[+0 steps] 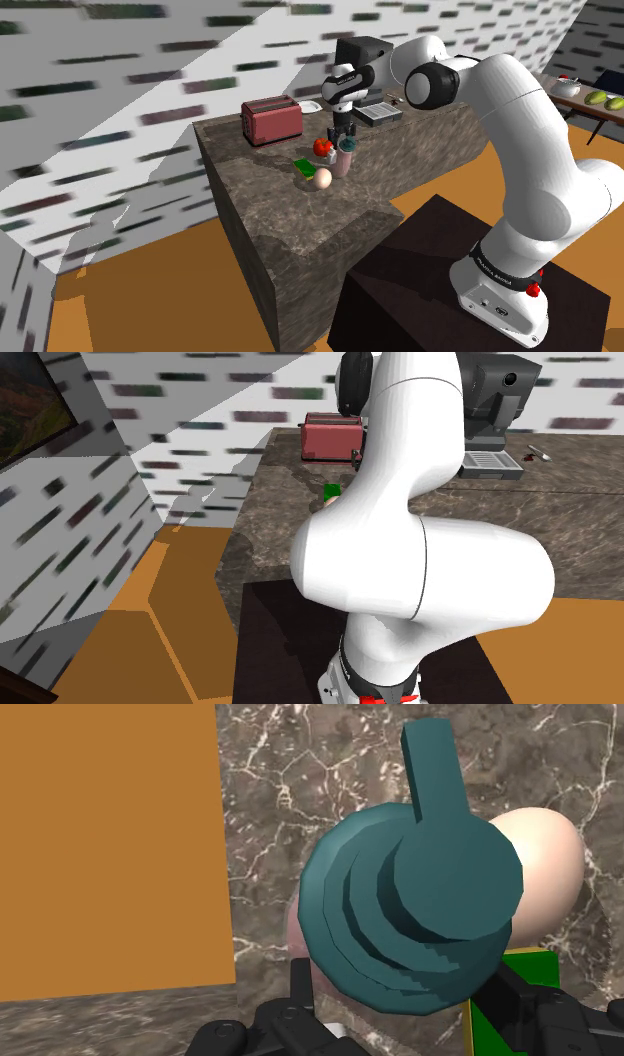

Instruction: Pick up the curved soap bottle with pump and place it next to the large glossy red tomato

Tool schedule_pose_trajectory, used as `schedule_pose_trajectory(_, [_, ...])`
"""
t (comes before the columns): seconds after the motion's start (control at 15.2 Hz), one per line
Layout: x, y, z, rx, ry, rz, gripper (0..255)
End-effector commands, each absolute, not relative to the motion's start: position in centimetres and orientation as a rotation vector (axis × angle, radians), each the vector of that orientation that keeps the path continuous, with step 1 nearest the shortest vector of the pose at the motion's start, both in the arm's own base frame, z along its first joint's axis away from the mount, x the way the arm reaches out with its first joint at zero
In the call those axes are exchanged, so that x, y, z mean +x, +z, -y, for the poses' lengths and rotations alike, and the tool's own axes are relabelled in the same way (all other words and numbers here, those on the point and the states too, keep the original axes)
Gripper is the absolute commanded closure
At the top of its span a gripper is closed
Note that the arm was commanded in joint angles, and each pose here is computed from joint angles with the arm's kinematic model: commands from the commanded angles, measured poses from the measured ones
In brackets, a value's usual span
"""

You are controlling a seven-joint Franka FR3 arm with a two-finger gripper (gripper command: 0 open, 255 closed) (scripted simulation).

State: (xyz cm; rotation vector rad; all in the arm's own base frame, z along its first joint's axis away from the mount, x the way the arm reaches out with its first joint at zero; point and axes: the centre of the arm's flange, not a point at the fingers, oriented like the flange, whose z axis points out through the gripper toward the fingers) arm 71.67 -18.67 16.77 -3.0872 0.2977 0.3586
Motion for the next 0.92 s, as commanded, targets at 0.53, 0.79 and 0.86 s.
schedule_pose_trajectory(0.53, [71.7, 16.8, 18.7, -3.087, 0.358, -0.298, 0])
schedule_pose_trajectory(0.79, [72.8, 21.7, 18.9, -3.087, 0.358, -0.298, 0])
schedule_pose_trajectory(0.86, [72.8, 21.7, 18.9, -3.087, 0.358, -0.298, 0])
